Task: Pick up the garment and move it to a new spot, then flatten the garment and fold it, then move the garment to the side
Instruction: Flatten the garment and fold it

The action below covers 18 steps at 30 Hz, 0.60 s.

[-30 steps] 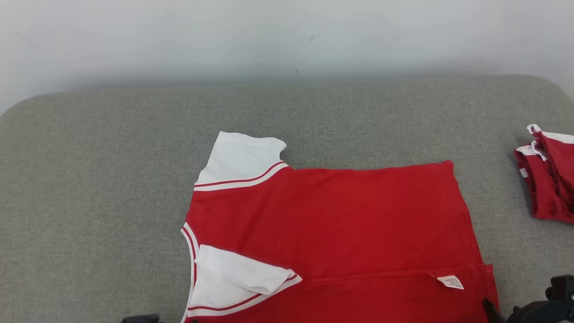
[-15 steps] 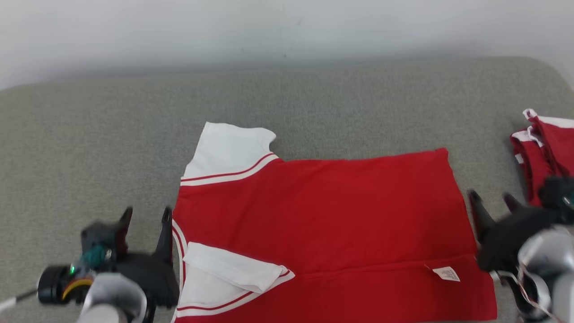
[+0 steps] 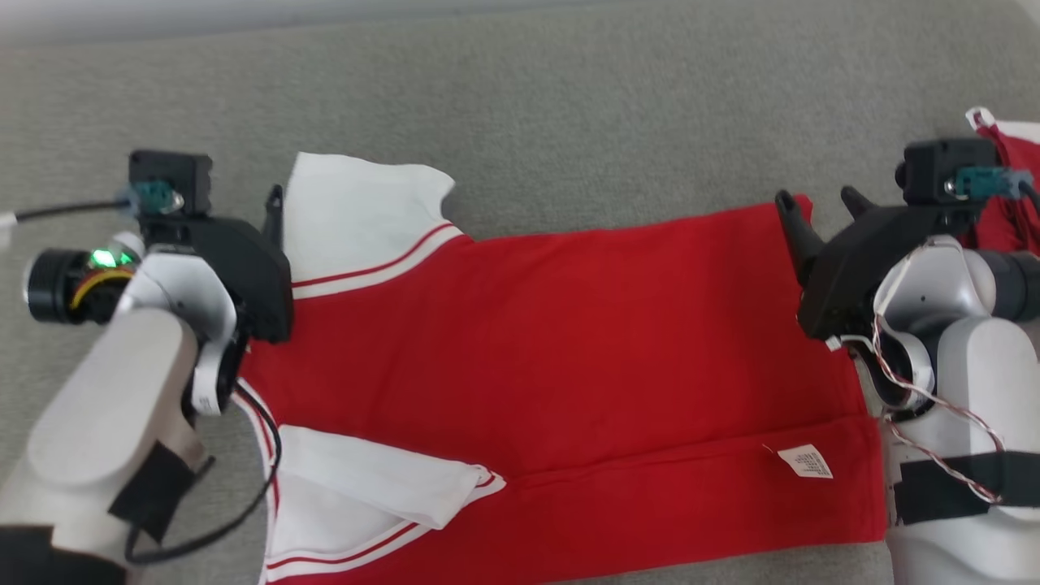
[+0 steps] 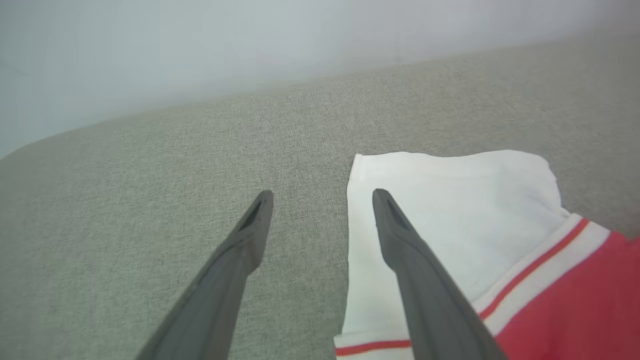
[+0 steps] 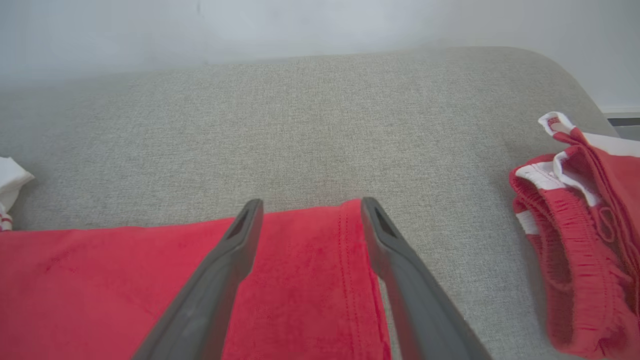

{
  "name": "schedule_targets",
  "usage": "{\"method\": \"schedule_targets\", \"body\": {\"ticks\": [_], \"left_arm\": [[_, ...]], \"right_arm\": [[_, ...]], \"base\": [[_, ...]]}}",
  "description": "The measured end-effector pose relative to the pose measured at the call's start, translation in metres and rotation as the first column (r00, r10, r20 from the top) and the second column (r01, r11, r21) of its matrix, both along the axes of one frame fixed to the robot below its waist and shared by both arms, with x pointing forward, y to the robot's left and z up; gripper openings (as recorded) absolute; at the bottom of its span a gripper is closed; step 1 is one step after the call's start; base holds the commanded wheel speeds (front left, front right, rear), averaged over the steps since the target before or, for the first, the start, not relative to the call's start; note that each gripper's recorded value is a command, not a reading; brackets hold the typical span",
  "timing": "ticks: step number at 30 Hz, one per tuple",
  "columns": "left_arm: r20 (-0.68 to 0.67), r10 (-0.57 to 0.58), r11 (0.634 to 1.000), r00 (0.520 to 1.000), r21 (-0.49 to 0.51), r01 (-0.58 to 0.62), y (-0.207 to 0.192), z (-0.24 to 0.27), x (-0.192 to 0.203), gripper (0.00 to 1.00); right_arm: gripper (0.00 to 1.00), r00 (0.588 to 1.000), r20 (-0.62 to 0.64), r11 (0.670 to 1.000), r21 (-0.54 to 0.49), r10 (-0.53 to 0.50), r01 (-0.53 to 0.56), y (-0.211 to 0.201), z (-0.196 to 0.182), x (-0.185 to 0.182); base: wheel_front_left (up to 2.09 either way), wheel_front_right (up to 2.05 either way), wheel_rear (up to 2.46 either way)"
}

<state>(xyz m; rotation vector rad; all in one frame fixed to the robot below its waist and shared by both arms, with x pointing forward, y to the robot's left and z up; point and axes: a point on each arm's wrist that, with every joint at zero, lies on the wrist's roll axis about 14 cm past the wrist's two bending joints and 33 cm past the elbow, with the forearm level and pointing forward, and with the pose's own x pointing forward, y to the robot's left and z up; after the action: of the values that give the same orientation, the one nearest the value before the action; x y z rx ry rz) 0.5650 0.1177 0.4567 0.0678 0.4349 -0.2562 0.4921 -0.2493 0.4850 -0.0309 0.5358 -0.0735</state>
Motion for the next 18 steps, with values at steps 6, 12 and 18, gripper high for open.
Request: {"method": "schedule_targets", "body": {"ticks": [6, 12, 18], "left_arm": [[-0.057, -0.044, 0.998, 0.997, 0.049, 0.047, -0.010, -0.017, 0.027, 1.00], [-0.153, -0.064, 0.996, 0.986, 0.056, 0.073, -0.021, -0.049, 0.041, 1.00], [-0.210, -0.070, 0.994, 0.975, 0.072, 0.087, -0.023, -0.068, 0.048, 0.98]], "right_arm": [[1.00, 1.000, -0.013, 1.000, -0.013, -0.015, 0.015, -0.010, -0.010, 0.009], [1.00, 0.998, -0.043, 0.998, -0.032, -0.054, 0.053, -0.027, -0.027, 0.006], [1.00, 0.995, -0.062, 0.996, -0.041, -0.080, 0.078, -0.038, -0.038, 0.003]], "base": [[0.00, 0.00, 0.00], [0.00, 0.00, 0.00], [0.00, 0.00, 0.00]]}}
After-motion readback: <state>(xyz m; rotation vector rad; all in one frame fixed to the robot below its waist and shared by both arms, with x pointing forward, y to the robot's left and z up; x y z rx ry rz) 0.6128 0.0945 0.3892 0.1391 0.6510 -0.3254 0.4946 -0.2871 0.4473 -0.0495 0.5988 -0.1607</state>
